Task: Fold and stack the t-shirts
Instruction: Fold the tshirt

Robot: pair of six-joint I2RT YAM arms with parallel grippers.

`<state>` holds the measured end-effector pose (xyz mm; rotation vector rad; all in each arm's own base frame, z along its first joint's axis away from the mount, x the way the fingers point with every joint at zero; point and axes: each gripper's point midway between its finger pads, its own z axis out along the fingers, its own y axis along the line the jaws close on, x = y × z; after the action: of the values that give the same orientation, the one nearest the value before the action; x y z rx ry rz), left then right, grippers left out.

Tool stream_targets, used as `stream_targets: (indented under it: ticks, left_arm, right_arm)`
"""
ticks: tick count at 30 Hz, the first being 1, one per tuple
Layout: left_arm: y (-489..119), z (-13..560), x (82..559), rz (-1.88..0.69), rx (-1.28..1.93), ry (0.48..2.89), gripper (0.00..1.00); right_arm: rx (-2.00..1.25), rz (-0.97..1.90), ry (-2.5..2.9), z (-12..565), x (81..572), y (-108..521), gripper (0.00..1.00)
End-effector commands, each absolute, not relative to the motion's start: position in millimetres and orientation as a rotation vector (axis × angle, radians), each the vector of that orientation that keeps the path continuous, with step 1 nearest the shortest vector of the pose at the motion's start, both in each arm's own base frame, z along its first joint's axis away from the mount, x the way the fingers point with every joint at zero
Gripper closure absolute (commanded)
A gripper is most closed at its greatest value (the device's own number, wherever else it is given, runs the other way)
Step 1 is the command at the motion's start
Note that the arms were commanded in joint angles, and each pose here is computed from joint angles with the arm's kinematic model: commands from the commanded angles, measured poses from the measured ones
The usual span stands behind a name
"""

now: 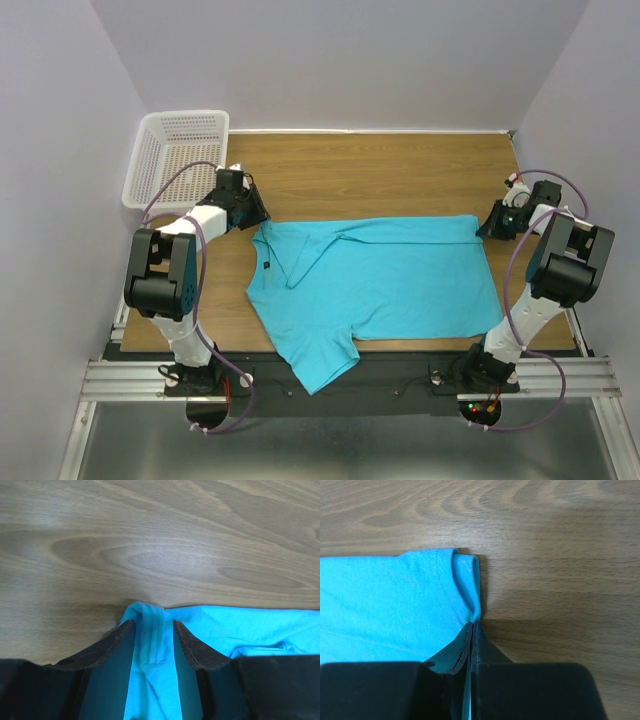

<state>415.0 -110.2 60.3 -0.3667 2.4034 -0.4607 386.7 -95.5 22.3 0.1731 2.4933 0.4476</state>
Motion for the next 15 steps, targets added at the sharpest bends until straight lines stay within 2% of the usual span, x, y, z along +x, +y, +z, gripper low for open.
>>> stream_targets:
  ticks: [1,15]
  left_arm:
    - [-105.4,85.6,438.6,-0.425,-0.356,2.326,0.53]
    - [-112.6,69.5,442.9,-0.464,-0.377,2.366,0.57]
  right_arm:
    - [0.189,0.489,2.596,2.1,369.3,-83.6,0.97]
    - [0.186,0.49,2.595,2.7,369.6,-82.8,0.98]
